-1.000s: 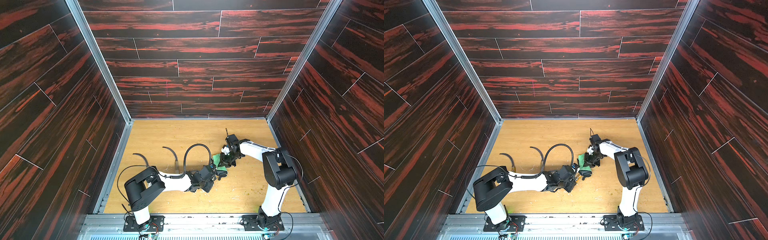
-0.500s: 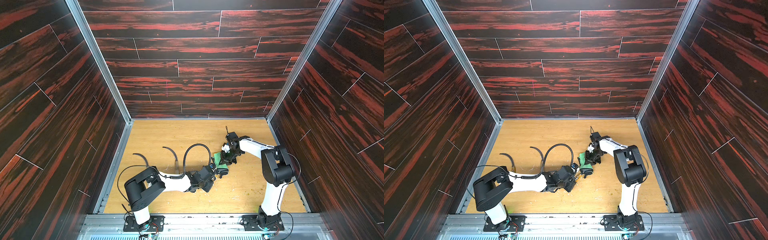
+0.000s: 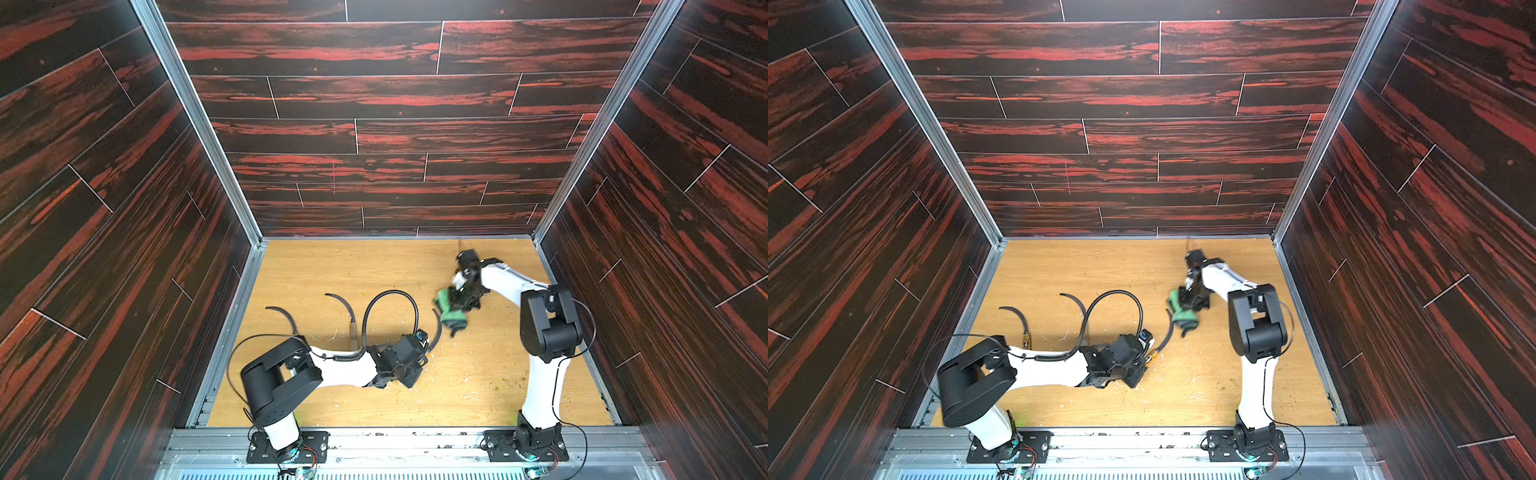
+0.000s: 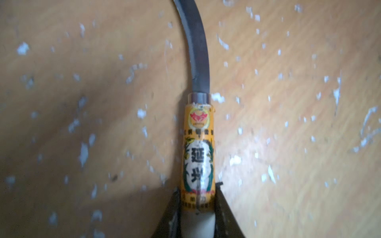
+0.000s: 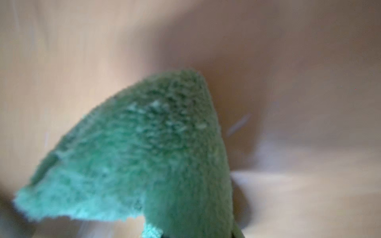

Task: Wipe small sickles with rags
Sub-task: Wipe the small sickle.

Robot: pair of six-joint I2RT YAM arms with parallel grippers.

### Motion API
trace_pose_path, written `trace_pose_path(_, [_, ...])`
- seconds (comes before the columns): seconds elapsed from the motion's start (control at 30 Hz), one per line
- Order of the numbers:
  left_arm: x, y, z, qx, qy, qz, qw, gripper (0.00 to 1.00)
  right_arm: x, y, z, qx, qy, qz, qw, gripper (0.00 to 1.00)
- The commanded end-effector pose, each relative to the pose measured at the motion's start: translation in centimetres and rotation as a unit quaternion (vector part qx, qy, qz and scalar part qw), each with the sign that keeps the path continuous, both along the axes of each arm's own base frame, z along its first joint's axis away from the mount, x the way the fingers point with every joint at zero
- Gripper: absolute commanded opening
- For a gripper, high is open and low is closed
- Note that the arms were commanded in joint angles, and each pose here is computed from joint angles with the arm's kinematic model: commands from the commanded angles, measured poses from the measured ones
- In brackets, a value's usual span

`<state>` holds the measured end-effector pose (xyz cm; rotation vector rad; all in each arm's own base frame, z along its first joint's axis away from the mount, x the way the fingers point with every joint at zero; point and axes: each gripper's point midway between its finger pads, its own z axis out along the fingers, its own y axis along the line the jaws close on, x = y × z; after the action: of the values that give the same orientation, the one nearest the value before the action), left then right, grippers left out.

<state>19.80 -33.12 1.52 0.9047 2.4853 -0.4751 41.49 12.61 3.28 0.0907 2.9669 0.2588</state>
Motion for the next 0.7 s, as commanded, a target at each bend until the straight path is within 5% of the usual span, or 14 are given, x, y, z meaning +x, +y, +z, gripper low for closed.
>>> trace_pose_path(0.0, [-4.3,5.7,-4.0,0.113,0.086,-0.003,0.990,0.00,4.0,-5.0,-0.2,-0.077,-0.058,-0.046,0.994,0.00])
trace_pose_path(0.3, [-3.6,5.3,-3.9,0.114,0.073,0.003,0.991,0.00,3.7,-3.2,4.5,-0.017,-0.096,-0.033,0.995,0.00])
trace_pose_path(0.47, [-2.6,4.7,-3.4,0.109,0.055,0.008,0.992,0.00,-2.8,0.9,7.8,0.024,-0.082,0.022,0.996,0.00])
trace_pose_path(0.67, [-2.0,4.2,-3.1,0.112,0.047,0.010,0.992,0.00,-10.4,5.6,7.1,0.084,-0.046,0.031,0.995,0.00])
